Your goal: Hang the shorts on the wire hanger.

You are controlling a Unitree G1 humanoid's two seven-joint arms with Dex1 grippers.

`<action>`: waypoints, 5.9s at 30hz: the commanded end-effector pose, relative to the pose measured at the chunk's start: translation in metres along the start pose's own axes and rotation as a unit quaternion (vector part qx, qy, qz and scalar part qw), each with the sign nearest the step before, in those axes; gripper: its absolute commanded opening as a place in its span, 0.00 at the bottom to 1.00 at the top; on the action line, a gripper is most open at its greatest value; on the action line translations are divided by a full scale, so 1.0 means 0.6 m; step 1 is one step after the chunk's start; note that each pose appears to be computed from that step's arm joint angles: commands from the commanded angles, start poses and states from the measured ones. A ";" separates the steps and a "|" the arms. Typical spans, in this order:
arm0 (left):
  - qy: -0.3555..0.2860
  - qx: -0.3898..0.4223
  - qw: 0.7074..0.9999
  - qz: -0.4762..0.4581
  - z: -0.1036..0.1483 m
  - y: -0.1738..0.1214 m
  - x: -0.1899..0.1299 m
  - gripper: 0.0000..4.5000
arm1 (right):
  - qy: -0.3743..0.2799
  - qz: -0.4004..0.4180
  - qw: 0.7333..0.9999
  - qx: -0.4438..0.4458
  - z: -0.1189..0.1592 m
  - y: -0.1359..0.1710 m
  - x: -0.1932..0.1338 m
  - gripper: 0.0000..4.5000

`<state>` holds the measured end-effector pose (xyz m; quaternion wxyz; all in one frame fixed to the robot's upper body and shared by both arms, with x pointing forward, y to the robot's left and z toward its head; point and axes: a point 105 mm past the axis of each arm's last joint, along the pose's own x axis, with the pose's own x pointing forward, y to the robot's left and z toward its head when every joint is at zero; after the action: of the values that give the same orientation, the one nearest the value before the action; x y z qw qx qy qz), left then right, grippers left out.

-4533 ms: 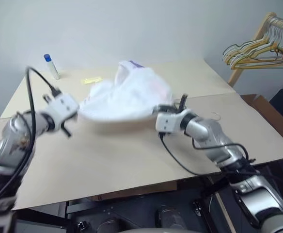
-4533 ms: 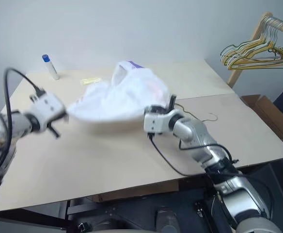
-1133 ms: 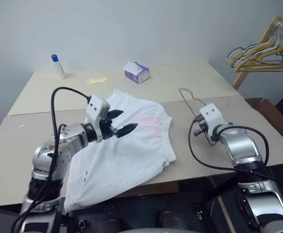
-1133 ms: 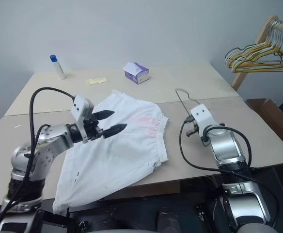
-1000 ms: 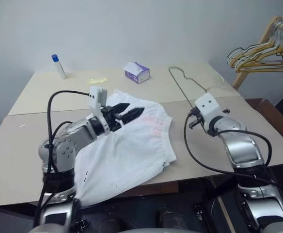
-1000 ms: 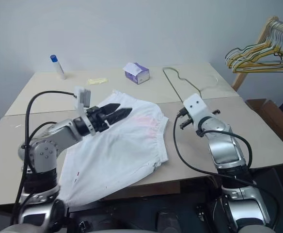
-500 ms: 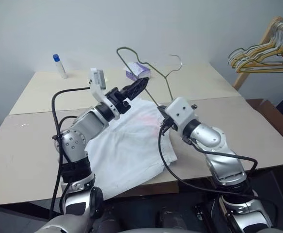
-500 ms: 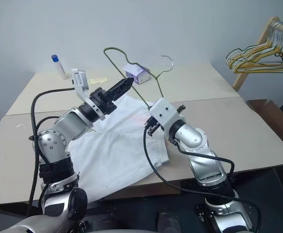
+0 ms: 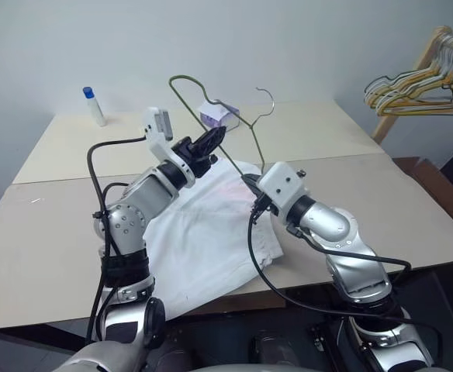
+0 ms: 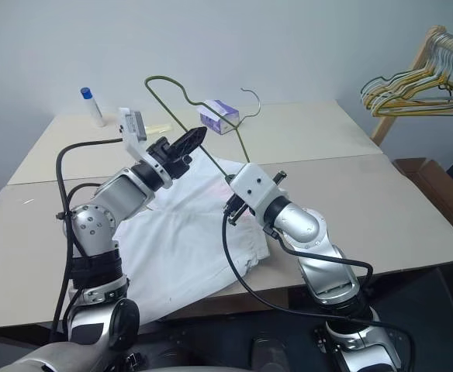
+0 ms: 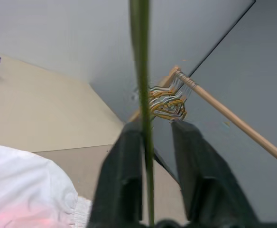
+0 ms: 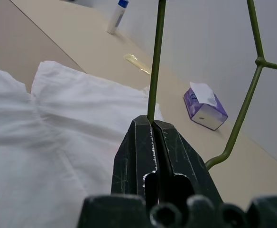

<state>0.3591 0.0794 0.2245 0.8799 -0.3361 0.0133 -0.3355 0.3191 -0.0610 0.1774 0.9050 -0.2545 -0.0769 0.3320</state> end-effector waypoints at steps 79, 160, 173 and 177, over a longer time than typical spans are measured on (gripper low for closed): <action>0.022 0.119 0.936 -0.331 0.087 -0.013 -0.108 0.44 | -0.044 0.395 0.840 0.369 0.098 0.018 -0.034 0.00; 0.340 0.473 0.796 -0.165 -0.097 0.115 -0.166 0.99 | 0.353 0.233 0.681 0.598 -0.253 -0.086 -0.177 0.00; 0.334 0.476 0.799 -0.153 -0.093 0.118 -0.169 0.99 | 0.288 0.182 0.786 0.515 -0.254 -0.130 -0.132 0.00; 0.320 0.481 0.800 -0.163 -0.074 0.111 -0.164 0.99 | 0.245 0.160 0.878 0.378 -0.226 -0.143 -0.110 0.00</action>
<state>0.3060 0.1474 0.1088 0.8037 0.2467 0.1125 -0.5296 0.3466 -0.2210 0.0780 0.8281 0.0855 0.3920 0.3915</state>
